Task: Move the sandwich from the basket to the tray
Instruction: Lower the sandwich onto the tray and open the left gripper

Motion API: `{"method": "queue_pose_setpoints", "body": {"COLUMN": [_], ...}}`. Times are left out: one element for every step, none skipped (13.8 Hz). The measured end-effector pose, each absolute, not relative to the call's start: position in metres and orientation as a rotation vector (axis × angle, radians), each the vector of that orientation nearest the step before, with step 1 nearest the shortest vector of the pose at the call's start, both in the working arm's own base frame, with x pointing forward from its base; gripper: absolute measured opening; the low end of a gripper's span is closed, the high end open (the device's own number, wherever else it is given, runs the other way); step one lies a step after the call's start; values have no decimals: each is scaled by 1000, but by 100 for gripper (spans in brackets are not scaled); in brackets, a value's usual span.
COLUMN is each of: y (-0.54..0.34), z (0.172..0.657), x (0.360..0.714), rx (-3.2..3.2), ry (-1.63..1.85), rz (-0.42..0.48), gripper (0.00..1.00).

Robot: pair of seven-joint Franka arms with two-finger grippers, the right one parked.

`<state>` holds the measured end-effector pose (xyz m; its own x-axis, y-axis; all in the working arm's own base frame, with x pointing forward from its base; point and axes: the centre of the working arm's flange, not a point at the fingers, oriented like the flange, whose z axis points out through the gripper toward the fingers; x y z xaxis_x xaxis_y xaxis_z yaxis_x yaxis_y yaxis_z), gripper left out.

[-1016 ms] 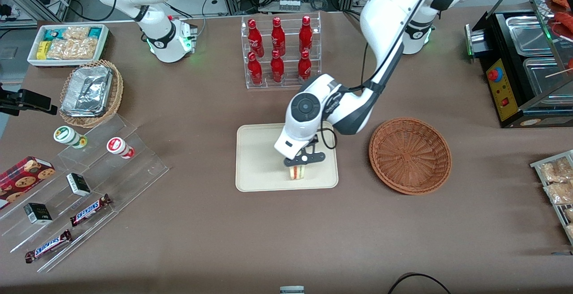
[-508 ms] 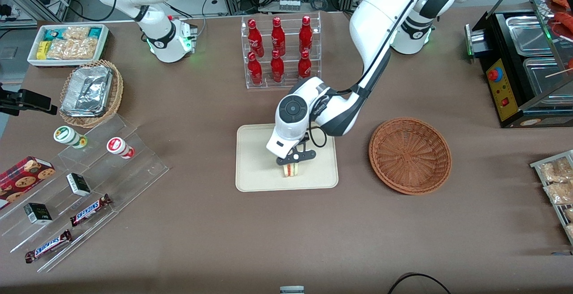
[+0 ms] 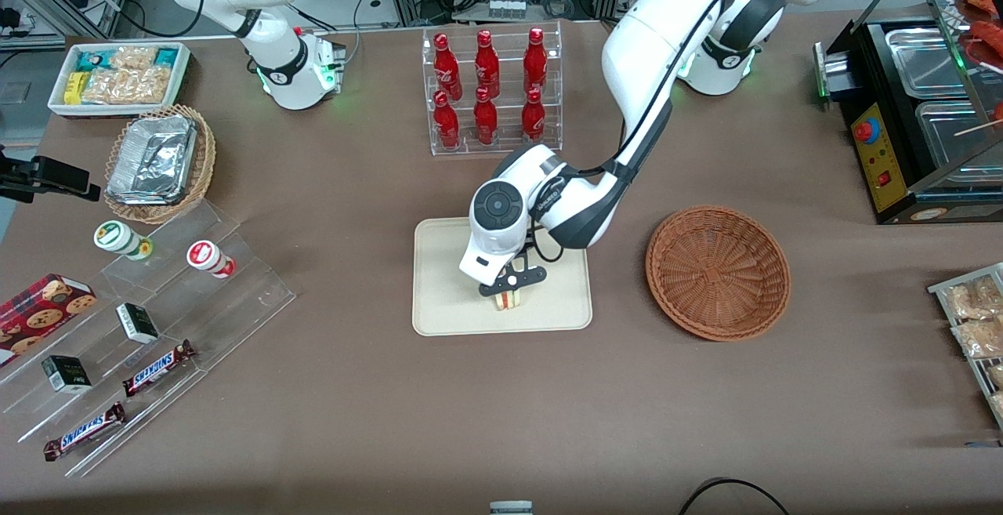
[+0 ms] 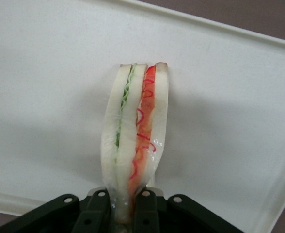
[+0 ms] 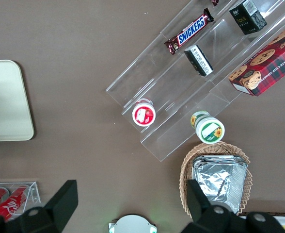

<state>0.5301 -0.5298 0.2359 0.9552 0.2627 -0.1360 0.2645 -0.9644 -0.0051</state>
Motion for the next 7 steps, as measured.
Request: {"method": "queue_pose_setpoints", "body": {"y": [-530, -530, -531, -532, -534, -535, -535], "z": [234, 234, 236, 240, 246, 257, 271], "x": [530, 531, 532, 533, 535, 537, 539], "rx": [3094, 3092, 3089, 3083, 3075, 3066, 3060], "ry": [419, 421, 423, 425, 426, 426, 425], "rz": [-214, -213, -209, -201, -189, -175, -165], "gripper": [16, 22, 31, 40, 51, 59, 71]}}
